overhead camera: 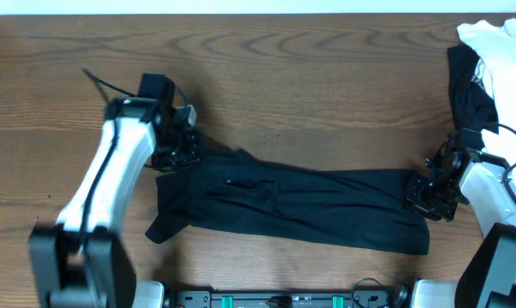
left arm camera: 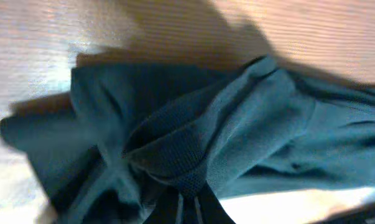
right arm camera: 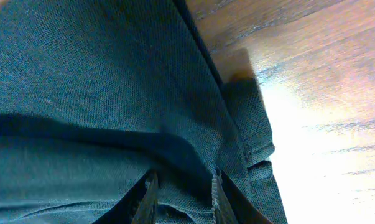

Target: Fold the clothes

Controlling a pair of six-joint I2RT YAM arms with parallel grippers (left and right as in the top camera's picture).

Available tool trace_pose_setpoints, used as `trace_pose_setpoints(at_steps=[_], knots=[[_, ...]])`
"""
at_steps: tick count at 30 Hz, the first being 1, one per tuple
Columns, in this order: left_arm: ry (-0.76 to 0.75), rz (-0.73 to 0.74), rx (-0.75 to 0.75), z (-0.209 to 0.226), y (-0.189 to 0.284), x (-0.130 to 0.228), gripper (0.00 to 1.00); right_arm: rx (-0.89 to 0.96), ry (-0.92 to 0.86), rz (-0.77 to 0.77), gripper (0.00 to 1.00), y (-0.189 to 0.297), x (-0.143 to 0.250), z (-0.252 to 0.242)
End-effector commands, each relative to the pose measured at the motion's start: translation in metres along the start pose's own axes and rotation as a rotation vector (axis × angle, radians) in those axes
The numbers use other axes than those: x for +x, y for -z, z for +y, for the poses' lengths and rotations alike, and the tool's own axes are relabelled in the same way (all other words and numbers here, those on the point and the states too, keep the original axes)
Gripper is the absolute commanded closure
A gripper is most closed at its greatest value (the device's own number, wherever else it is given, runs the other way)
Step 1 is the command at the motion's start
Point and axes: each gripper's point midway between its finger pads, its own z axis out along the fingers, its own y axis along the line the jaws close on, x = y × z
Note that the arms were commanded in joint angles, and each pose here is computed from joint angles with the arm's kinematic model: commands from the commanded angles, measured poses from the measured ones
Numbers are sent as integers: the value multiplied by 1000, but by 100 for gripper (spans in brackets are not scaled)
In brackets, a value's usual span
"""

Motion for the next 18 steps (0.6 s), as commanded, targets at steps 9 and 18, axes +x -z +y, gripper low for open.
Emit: trace_pose_setpoints(at_steps=[9,18], knots=[[10,90,-11,0,21,45,94,8,12,-14,72,2,0,-2],[40,181,-28,12,1,71,75,8,12,-13,72,2,0,-2]])
